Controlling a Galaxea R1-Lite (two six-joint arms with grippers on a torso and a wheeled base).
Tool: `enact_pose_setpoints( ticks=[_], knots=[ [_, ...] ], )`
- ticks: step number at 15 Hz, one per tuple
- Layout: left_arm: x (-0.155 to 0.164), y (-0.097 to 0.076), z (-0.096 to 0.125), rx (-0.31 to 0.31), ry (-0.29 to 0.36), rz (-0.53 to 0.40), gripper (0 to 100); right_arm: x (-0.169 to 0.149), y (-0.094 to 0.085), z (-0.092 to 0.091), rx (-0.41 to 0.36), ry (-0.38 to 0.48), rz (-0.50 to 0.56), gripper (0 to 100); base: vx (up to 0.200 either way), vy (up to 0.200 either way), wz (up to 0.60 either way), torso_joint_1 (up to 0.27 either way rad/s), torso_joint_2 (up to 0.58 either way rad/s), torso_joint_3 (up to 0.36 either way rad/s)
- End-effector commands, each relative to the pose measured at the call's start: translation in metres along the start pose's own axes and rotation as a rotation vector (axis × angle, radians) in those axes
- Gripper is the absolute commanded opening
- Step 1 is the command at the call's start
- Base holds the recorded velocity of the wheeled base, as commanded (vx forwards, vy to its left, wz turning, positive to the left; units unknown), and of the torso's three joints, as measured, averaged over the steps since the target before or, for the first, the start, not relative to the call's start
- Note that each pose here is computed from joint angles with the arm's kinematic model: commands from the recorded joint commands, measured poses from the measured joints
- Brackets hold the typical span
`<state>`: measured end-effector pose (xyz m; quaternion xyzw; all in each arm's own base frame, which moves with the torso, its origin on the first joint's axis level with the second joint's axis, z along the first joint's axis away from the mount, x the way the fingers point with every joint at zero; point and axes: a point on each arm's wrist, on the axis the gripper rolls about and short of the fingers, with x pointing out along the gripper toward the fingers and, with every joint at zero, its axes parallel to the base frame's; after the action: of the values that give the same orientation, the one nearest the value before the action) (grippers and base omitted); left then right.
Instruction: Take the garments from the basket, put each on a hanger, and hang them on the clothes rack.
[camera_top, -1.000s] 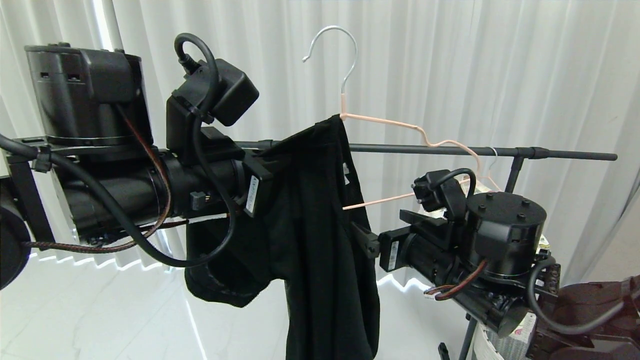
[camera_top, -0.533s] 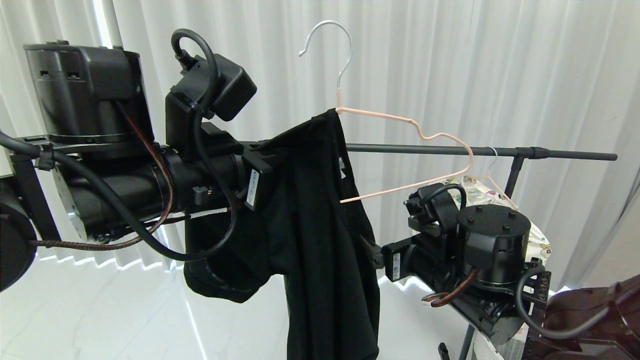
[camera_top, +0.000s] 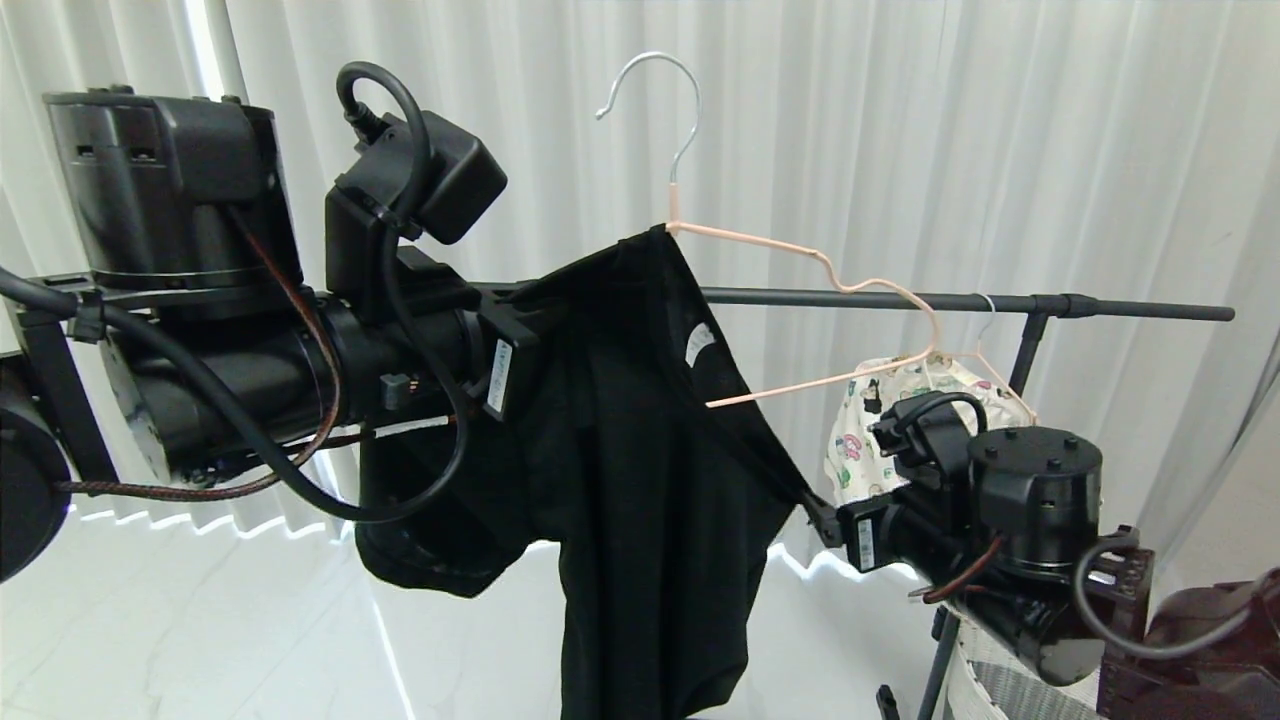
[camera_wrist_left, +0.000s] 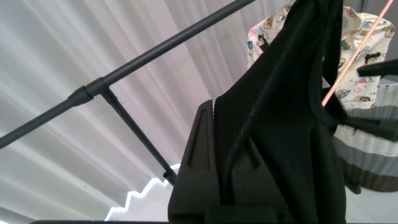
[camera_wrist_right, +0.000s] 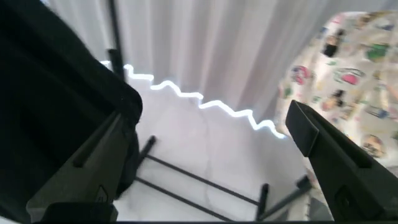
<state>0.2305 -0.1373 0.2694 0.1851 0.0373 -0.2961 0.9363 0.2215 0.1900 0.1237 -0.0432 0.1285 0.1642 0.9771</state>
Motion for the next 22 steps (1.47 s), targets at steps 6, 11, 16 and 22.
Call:
enact_pose_setpoints(
  ticks=[6,11,16,22],
  knots=[
    [-0.011,0.001,-0.026,0.004,0.067,0.017,0,0.001,-0.055,0.016,0.040,-0.045,-0.167,100,0.000,0.000,0.00,0.000,0.00,0.000],
    [-0.018,-0.010,-0.059,0.053,0.184,0.014,0,-0.010,-0.062,0.028,0.043,-0.095,-0.129,100,0.000,0.000,0.00,0.000,0.00,0.000],
    [-0.016,-0.018,-0.085,0.085,0.309,0.054,0,-0.020,-0.068,0.040,0.036,-0.144,-0.081,100,0.000,0.000,0.00,0.000,0.00,0.000],
    [-0.002,-0.037,-0.087,0.029,0.257,0.051,0,-0.049,-0.076,0.050,0.014,-0.083,0.166,100,0.000,0.000,0.00,0.000,0.00,0.000]
  ],
)
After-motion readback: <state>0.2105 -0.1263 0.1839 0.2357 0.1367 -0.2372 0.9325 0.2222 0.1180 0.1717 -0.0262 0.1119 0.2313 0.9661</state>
